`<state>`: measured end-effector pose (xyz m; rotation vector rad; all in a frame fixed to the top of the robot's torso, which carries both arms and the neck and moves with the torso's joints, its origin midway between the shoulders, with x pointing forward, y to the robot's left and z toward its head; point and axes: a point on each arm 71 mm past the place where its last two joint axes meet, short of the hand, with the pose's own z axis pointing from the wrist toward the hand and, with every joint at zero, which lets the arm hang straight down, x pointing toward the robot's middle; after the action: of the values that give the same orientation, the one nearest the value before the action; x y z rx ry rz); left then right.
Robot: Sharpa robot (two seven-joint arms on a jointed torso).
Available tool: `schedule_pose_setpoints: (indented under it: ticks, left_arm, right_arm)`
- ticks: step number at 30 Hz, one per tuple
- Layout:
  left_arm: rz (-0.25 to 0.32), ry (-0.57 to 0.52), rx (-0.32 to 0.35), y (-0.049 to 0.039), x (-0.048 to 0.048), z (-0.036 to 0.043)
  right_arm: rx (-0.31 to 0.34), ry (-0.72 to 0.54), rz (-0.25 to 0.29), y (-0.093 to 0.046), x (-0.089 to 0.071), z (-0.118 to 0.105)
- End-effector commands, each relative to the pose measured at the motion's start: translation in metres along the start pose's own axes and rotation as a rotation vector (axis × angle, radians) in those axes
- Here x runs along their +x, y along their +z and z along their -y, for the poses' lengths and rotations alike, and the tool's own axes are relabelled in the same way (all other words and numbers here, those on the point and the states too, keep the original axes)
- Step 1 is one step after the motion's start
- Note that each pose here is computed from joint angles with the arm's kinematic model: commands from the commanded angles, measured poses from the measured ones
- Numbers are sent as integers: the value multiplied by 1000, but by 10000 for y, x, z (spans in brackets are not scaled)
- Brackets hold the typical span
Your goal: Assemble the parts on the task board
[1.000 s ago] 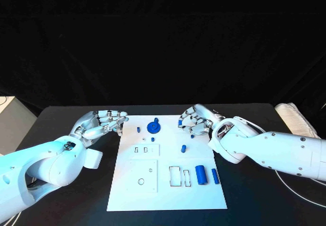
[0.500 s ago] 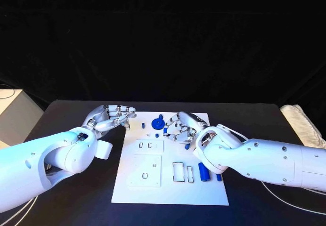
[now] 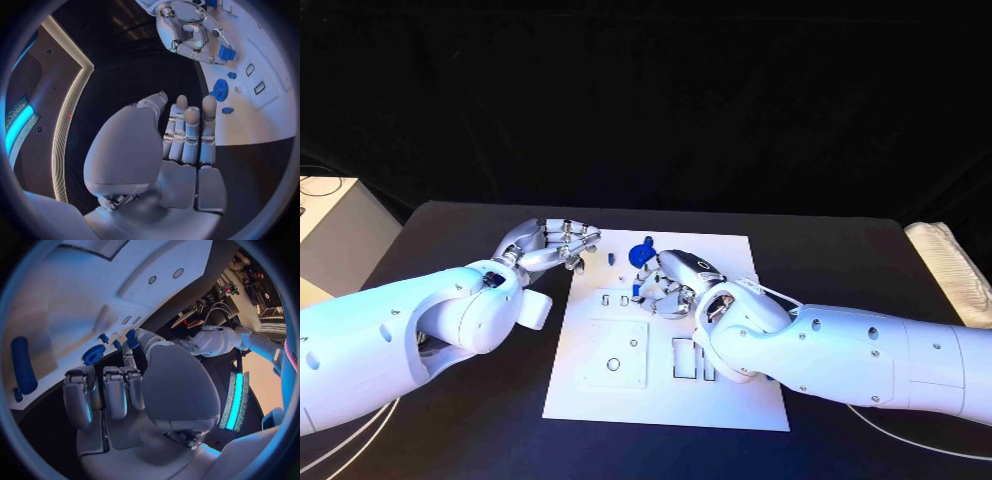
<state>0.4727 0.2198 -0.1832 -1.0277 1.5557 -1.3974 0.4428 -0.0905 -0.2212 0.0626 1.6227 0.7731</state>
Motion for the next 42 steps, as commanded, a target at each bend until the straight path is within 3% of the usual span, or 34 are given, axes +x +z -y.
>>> schedule_pose_setpoints:
  ticks: [1,17,42]
  left_arm:
    - [-11,29,-24,8,21,-11]
    - [-29,52,-50,20,39,-34]
    - [-30,66,-68,19,24,-51]
  right_arm:
    - [-11,-67,0,12,34,-15]
    - [-17,-106,-38,39,212,-40]
    - [-4,-129,-72,49,262,-7]
